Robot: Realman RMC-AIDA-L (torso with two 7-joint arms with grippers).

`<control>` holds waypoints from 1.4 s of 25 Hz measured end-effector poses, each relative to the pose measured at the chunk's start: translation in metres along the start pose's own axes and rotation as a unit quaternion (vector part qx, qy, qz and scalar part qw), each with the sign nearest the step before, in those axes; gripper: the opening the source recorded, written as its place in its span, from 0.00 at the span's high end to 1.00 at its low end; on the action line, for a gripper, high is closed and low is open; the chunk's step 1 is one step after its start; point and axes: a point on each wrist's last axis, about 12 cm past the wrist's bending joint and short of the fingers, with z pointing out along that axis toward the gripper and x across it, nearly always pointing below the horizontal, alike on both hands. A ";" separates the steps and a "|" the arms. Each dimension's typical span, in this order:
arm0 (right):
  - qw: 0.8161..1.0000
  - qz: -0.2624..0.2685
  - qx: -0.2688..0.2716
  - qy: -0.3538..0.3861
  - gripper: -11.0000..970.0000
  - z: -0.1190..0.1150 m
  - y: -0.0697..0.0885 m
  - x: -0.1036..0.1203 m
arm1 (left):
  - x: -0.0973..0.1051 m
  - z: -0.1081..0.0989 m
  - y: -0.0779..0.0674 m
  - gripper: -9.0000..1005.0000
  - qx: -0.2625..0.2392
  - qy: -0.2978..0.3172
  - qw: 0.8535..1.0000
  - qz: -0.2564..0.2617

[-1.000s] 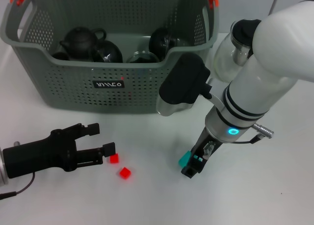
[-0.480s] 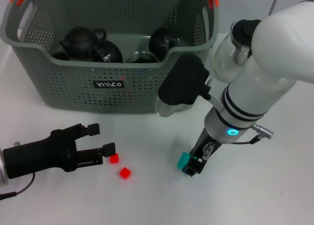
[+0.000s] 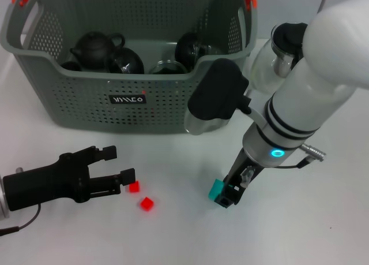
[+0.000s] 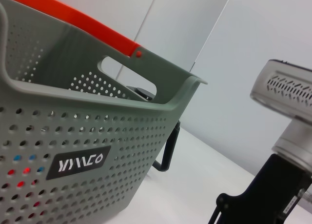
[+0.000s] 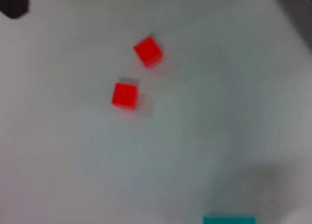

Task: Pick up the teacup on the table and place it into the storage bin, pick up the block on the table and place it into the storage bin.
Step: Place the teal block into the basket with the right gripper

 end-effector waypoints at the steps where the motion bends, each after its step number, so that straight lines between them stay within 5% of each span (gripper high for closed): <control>1: 1.000 -0.002 -0.002 -0.001 0.56 -0.004 0.001 0.000 | 0.000 0.000 0.000 0.07 0.000 0.000 1.000 0.000; 5: 0.999 -0.014 -0.017 -0.023 0.56 -0.030 0.001 -0.002 | 0.000 -0.002 0.001 0.07 -0.003 -0.002 1.000 0.000; 12: 0.991 -0.033 -0.028 -0.127 0.56 -0.112 -0.002 -0.004 | 0.001 -0.004 0.000 0.07 -0.005 -0.003 1.000 -0.001; 19: 0.957 -0.016 0.021 -0.288 0.56 -0.176 -0.024 -0.022 | -0.001 -0.002 0.001 0.07 -0.004 -0.004 1.000 0.001; 25: 0.930 0.019 0.094 -0.354 0.56 -0.167 -0.054 -0.050 | -0.001 -0.001 0.001 0.07 -0.003 -0.004 1.000 0.001; 35: 0.945 0.062 0.158 -0.278 0.56 -0.092 -0.095 -0.094 | 0.000 0.001 0.000 0.07 0.000 -0.003 1.000 0.000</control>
